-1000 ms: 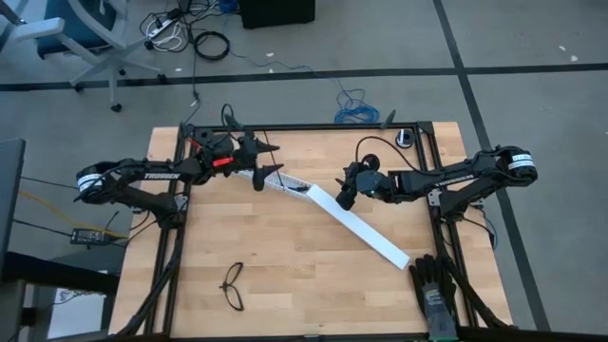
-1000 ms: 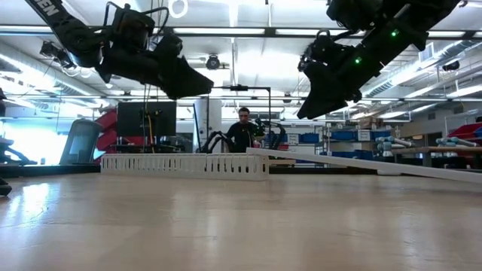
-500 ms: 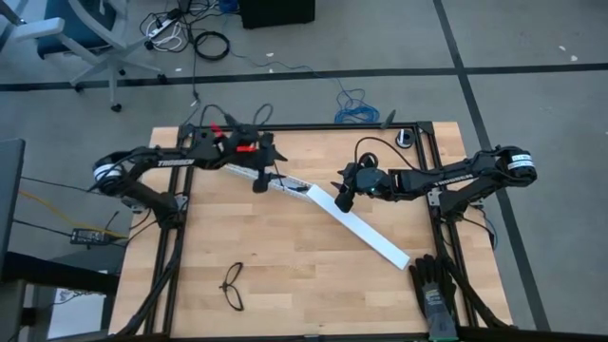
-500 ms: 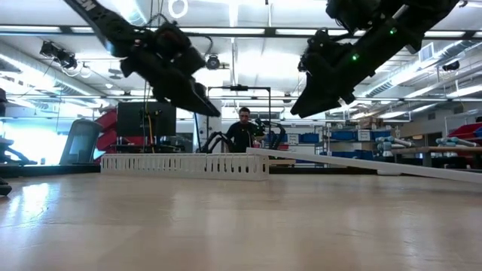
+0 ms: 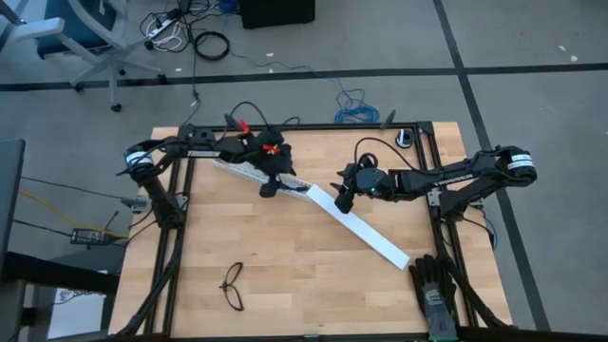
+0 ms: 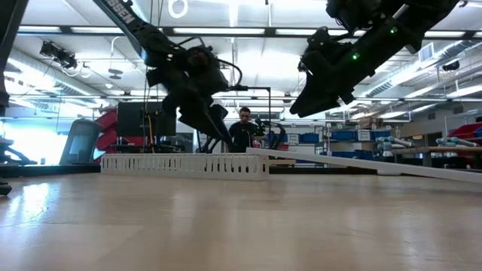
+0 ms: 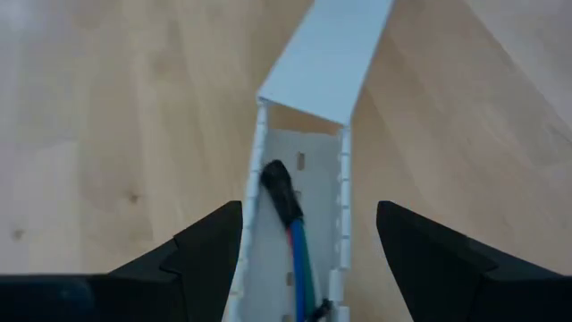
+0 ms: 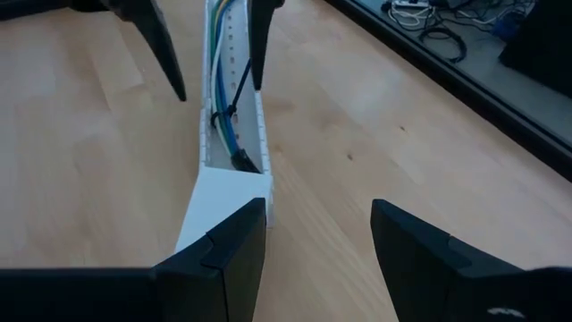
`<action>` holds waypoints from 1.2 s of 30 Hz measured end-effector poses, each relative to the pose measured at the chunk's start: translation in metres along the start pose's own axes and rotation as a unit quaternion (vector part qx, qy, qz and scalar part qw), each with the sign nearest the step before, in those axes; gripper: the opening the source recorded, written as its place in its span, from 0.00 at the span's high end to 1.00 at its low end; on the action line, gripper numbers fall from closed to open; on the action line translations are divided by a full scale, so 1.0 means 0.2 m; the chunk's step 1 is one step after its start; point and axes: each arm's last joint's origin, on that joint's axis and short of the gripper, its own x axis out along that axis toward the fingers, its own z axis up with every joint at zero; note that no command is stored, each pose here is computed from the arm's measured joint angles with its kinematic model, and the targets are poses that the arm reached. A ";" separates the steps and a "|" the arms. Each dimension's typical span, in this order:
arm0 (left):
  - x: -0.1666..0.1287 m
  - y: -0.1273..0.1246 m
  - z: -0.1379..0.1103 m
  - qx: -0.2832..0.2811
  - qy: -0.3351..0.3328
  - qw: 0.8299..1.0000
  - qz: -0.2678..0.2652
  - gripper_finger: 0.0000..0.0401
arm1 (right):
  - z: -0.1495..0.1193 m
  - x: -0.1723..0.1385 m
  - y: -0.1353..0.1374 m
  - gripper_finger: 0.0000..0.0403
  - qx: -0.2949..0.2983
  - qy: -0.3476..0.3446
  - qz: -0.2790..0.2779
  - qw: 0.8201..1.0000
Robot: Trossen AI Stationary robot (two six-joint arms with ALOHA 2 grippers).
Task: Ziptie cables
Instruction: Close the white cable duct lid
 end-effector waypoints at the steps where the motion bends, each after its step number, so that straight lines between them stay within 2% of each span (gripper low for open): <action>1: 0.01 0.00 0.00 0.000 0.008 1.000 -0.006 0.33 | 0.00 0.00 0.00 0.53 -0.001 0.001 0.000 1.000; 5: 0.06 0.00 0.01 0.008 0.029 0.999 -0.015 0.33 | 0.00 0.00 0.00 0.53 -0.006 0.005 -0.001 1.000; 13: 0.10 -0.01 0.03 0.037 0.049 0.998 0.002 0.33 | -0.01 0.00 0.00 0.53 -0.008 0.008 -0.002 1.000; 18: 0.10 0.00 0.02 0.039 0.058 0.997 0.014 0.33 | -0.01 0.00 0.00 0.53 -0.008 0.008 -0.002 1.000; 32: 0.15 0.00 -0.01 0.030 0.071 0.997 0.004 0.33 | -0.01 0.00 0.00 0.53 -0.008 0.008 -0.002 1.000; 34: 0.15 0.00 -0.01 0.030 0.072 0.997 0.005 0.33 | -0.01 0.00 0.00 0.53 -0.005 0.011 0.011 1.000; 36: 0.15 0.00 -0.01 0.030 0.073 0.997 0.006 0.33 | -0.01 0.00 0.01 0.53 0.006 0.023 0.049 0.999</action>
